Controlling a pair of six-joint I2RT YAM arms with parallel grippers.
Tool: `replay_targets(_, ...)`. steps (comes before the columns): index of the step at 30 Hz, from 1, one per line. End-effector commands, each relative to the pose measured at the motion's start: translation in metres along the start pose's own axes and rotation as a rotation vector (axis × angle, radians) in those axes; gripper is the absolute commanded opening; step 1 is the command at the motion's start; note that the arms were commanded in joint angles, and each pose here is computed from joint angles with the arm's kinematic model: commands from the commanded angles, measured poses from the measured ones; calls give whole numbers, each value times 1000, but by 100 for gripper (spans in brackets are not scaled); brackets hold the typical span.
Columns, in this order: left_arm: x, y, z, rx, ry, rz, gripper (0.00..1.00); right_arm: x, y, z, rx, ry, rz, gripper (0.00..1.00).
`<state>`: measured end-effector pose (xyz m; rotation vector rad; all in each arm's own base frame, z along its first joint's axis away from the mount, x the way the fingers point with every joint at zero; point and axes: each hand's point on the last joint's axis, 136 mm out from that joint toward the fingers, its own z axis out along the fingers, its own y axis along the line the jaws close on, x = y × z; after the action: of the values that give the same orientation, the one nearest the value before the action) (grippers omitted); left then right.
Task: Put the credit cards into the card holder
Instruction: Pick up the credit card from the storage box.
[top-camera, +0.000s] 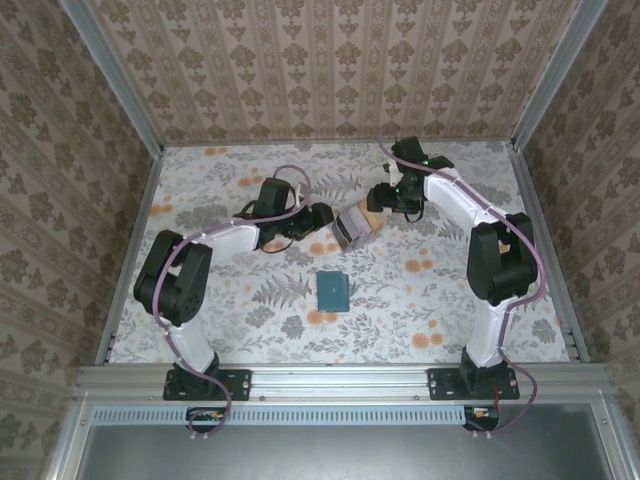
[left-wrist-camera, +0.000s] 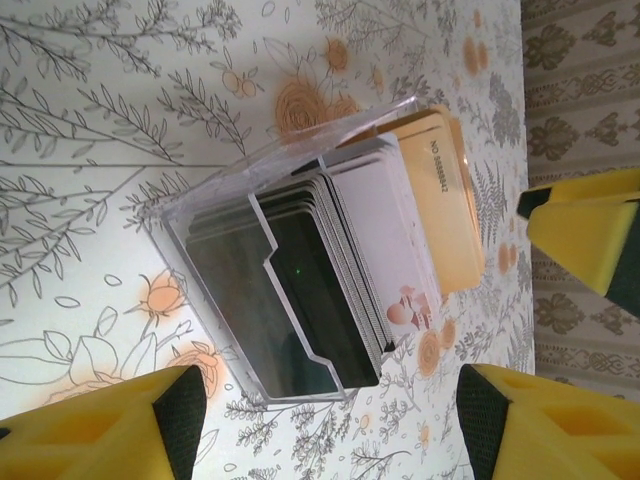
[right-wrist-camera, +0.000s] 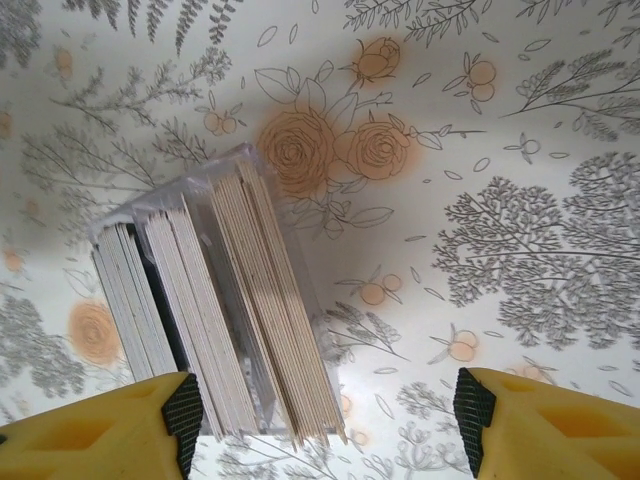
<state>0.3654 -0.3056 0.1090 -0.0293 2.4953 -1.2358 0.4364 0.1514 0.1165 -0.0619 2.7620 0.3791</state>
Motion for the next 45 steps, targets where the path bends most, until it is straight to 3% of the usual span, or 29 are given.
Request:
replay_targets(1,-3,1,8,-34,8,2,68,10,-9,0,116,63,-102,69)
replay_targets(14,-10,12,43,-26,43,-95,51,9,0,18,122,116,-160,66)
replay_targets(32,13,38,68,-114,110,-125,35,8,-7,28,183,141,-200,65)
replay_targets(45,14,28,60,-78,127,-150,42,6,-5,17,197,153,-128,68)
